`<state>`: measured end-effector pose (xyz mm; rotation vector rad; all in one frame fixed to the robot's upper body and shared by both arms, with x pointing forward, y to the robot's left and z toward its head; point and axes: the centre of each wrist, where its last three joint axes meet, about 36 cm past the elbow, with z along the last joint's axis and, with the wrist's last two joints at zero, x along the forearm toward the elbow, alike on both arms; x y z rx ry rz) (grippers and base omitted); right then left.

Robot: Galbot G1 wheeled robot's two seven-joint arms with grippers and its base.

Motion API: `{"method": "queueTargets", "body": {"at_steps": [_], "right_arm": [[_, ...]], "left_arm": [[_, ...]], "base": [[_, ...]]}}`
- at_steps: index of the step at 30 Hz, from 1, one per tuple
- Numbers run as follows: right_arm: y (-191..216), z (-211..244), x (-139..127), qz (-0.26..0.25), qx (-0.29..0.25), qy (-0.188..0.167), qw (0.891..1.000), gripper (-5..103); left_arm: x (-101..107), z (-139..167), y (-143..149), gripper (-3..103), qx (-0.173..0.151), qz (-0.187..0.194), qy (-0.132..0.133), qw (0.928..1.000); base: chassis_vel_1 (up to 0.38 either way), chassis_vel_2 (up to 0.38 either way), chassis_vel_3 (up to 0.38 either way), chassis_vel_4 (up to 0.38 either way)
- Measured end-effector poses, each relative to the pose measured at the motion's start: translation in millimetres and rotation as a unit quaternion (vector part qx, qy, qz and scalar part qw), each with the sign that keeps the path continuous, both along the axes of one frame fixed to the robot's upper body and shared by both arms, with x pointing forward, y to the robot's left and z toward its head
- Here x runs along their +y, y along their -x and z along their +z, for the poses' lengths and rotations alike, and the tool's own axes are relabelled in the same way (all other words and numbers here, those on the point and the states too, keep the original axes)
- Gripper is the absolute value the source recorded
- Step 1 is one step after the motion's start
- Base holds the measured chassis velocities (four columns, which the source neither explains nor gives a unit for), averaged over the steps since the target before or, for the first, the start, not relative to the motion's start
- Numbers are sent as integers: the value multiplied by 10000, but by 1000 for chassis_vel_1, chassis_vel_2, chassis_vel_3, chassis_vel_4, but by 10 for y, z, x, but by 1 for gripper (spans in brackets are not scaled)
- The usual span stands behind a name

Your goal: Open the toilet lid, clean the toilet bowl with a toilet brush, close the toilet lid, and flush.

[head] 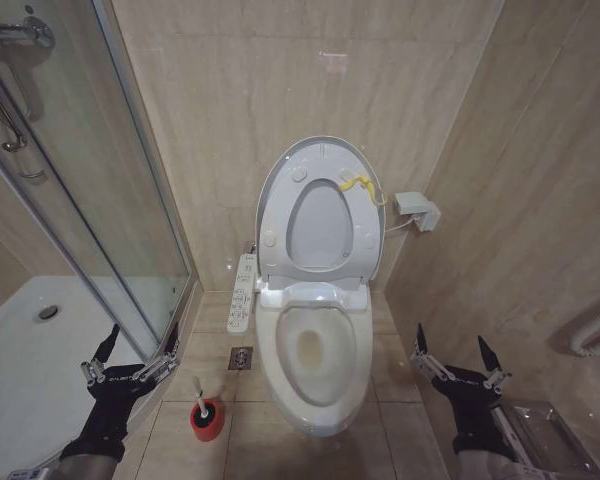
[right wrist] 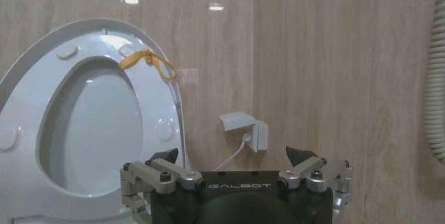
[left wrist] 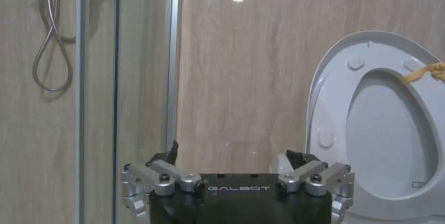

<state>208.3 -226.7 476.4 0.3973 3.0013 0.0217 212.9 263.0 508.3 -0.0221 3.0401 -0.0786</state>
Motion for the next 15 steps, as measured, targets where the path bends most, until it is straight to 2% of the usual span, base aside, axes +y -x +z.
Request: {"method": "queueTargets", "body": {"at_steps": [8,10,15], "right_arm": [[-296,140,-579,489,327,130,9982,100],[-332,170,-643,543,354,143,9978,100],[-540,416,-1027,851,475,221,9950,100]], "left_arm": [[0,-2,-1,100,-1,-3,2,10000],[0,-2,-1,100,-1,-3,2,10000],[1,-3,-1,100,0,-3,2,10000]], "base": [[0,0,0,0],[0,0,0,0],[0,0,0,0]]}}
